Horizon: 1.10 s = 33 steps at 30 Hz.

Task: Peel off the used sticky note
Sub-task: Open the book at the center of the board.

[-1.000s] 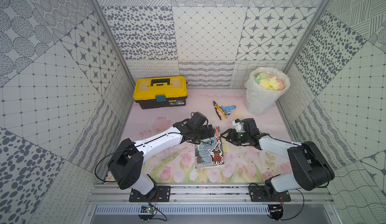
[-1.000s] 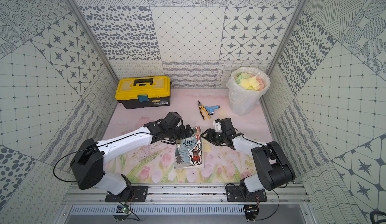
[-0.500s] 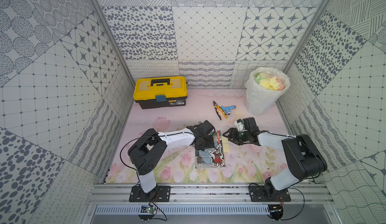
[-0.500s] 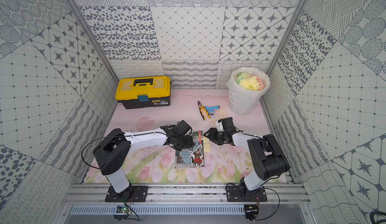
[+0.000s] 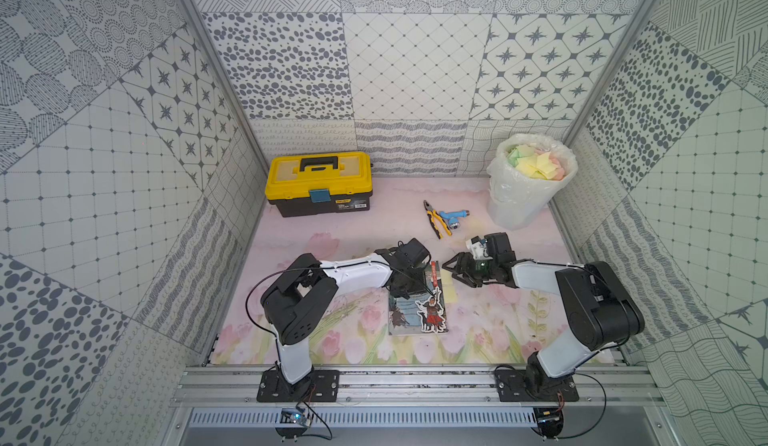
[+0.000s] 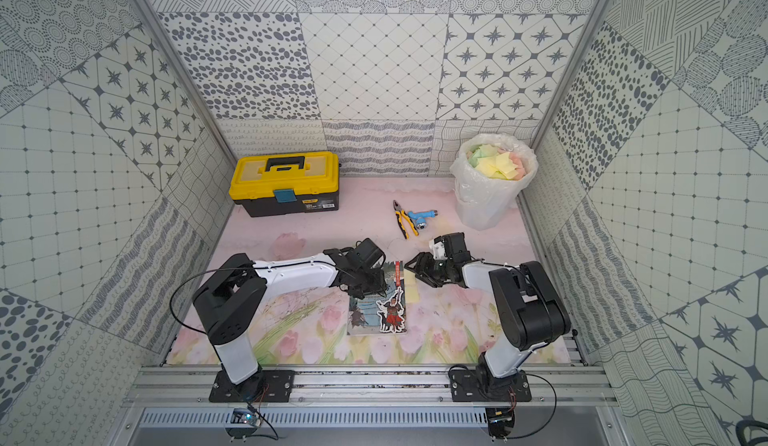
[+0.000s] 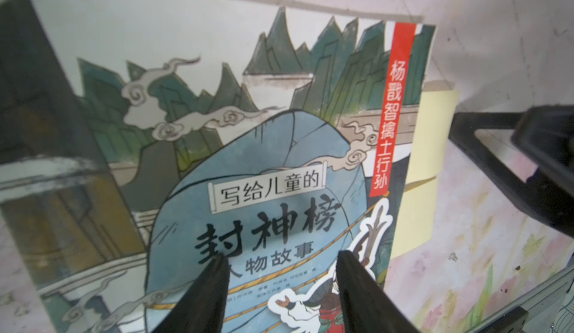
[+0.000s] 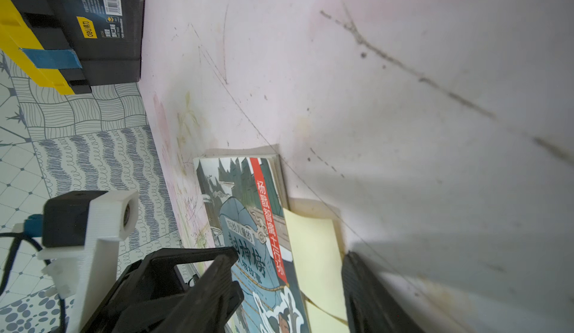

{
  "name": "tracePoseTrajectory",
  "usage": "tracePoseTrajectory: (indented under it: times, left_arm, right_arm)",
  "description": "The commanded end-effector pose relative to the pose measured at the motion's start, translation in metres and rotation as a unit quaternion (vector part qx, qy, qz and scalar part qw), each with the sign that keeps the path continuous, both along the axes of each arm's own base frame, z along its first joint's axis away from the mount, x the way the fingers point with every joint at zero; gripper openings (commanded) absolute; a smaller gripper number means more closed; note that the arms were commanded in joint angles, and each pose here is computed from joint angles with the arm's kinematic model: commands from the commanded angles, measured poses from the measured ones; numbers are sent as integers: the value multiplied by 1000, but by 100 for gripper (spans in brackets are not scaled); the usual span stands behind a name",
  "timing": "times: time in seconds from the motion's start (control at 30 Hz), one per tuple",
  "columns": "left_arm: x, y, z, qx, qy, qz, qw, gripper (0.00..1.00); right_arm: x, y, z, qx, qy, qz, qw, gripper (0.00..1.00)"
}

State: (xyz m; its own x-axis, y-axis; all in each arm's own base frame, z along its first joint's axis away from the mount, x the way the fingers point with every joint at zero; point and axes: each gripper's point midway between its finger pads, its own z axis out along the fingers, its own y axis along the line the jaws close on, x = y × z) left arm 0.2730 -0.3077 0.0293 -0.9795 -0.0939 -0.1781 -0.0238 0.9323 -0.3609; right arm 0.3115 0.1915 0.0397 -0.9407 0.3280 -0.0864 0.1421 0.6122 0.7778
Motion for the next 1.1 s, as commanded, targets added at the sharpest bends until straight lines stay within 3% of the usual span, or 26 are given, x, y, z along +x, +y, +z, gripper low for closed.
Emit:
tracePoseTrajectory:
  times: [0.0,0.27,0.67,0.83,1.07]
  left_arm:
    - [-12,22,-26,62,24,-2,998,59]
    - [-12,23,-30,61,27,0,998,59]
    - [-11,23,-28,52,25,3,998,58]
    - [-10,23,-27,43,23,3,999,58]
    - [-9,21,-27,37,22,2,999,58]
  right_arm:
    - [-5,2,-7,21,19,-3,1000,60]
    - [-4,8,6,48,12,2,999,53]
    - [-4,9,3,43,18,9,999,29]
    - [-4,9,-3,29,24,12,999,24]
    - [-4,9,-11,10,35,19,999,26]
